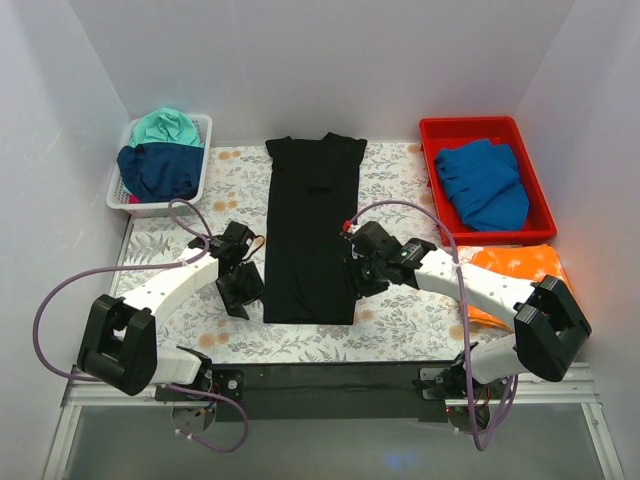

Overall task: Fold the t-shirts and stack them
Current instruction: Fold the tshirt

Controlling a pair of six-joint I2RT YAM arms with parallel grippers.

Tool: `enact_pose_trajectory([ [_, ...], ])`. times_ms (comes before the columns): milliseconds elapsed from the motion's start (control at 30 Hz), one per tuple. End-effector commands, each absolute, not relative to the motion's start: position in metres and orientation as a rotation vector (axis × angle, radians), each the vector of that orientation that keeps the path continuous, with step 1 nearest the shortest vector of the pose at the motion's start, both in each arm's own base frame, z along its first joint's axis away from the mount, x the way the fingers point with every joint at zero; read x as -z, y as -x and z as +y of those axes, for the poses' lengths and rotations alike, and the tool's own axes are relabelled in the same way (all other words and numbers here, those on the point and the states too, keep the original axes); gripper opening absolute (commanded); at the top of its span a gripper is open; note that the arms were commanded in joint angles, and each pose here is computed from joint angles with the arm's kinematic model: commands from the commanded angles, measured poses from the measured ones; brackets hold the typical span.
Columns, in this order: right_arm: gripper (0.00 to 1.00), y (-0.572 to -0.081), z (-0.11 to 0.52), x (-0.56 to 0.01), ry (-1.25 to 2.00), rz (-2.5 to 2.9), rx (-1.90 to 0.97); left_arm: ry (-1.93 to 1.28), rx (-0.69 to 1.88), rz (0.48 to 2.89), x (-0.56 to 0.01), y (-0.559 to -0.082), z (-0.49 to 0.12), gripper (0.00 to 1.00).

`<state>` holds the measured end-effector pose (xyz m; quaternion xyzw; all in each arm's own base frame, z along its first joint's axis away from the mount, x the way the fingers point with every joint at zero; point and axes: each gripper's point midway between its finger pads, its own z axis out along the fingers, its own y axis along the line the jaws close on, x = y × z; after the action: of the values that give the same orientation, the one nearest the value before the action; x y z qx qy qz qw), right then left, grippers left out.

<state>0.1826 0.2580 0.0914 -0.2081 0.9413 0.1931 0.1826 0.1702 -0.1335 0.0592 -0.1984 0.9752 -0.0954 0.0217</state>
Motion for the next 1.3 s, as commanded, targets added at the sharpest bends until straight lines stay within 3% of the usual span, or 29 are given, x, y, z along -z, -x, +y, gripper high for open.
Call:
enact_pose_trajectory([
  [0,0.51,-0.175,0.264,-0.090,0.548,2.652,-0.602,0.753,0.294,2.951,-0.068,-0.169,-0.130,0.50],
  [267,0.56,-0.167,0.268,-0.071,0.542,2.656,-0.660,0.853,0.415,2.912,-0.051,-0.174,-0.145,0.49],
  [600,0.56,-0.163,0.279,-0.061,0.589,2.669,-0.693,0.882,0.371,2.938,-0.021,-0.162,-0.139,0.41],
  [1267,0.55,-0.156,0.276,-0.035,0.601,2.781,-0.637,0.863,0.316,2.917,-0.002,-0.169,-0.133,0.41],
])
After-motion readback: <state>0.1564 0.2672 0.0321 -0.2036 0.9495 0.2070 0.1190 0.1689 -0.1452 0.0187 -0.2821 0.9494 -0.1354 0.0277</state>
